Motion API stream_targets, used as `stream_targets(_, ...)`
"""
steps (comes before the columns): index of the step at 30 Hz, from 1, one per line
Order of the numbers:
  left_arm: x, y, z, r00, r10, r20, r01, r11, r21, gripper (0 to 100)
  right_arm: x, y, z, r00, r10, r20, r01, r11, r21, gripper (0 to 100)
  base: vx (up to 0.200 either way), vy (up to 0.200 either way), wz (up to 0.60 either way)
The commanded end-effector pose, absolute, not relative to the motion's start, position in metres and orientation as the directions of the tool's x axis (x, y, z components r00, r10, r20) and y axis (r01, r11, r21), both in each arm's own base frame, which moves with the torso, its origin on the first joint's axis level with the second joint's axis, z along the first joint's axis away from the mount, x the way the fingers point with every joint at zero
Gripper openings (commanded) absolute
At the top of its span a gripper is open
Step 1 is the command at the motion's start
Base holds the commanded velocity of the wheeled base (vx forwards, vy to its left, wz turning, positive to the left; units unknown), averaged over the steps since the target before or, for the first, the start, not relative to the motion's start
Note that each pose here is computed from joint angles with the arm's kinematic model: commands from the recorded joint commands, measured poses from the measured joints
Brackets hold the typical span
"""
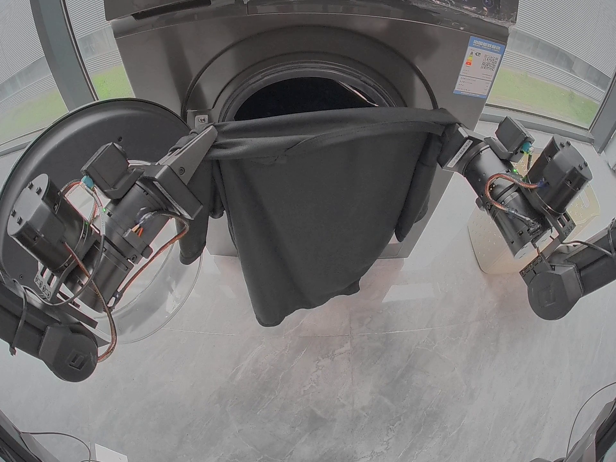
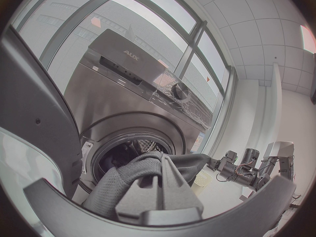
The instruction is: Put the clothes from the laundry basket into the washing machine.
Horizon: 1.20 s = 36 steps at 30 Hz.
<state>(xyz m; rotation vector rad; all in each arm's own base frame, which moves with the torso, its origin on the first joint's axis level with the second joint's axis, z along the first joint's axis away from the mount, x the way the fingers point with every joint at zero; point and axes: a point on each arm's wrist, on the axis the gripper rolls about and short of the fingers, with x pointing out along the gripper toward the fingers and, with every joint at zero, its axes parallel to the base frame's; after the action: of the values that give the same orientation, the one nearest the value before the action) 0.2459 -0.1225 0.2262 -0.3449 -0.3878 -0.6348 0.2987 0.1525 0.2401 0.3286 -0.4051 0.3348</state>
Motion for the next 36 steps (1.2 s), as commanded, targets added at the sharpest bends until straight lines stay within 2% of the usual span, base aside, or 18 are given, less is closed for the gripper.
stream_targets(1,0.245,-0.122,0.230,0.732,-0.499,0.465,0.632,0.752,-0.188,0,0.296,0.150,0.246,0.859,0.243,0.450,-0.380,0.892,0.244,0,0.000,0.000,0.00)
stream_targets(11,0.241,-0.121,0.243,0.717,-0.480,0.505,0.633,0.752,-0.182,0,0.281,0.146,0.267,0.831,0.241,0.502,-0.402,0.883,0.241,0,0.000,0.000,0.00)
stream_targets(18,0.237,-0.117,0.252,0.705,-0.468,0.533,0.632,0.755,-0.175,0,0.277,0.143,0.272,0.825,0.235,0.513,-0.402,0.883,0.241,0,0.000,0.000,0.00)
stream_targets(31,0.238,-0.118,0.251,0.706,-0.470,0.530,0.633,0.754,-0.175,0,0.274,0.143,0.275,0.819,0.237,0.522,-0.408,0.880,0.242,0,0.000,0.000,0.00)
stream_targets(36,0.242,-0.120,0.241,0.722,-0.481,0.497,0.629,0.756,-0.183,0,0.275,0.142,0.266,0.831,0.247,0.499,-0.405,0.883,0.237,0,0.000,0.000,0.00)
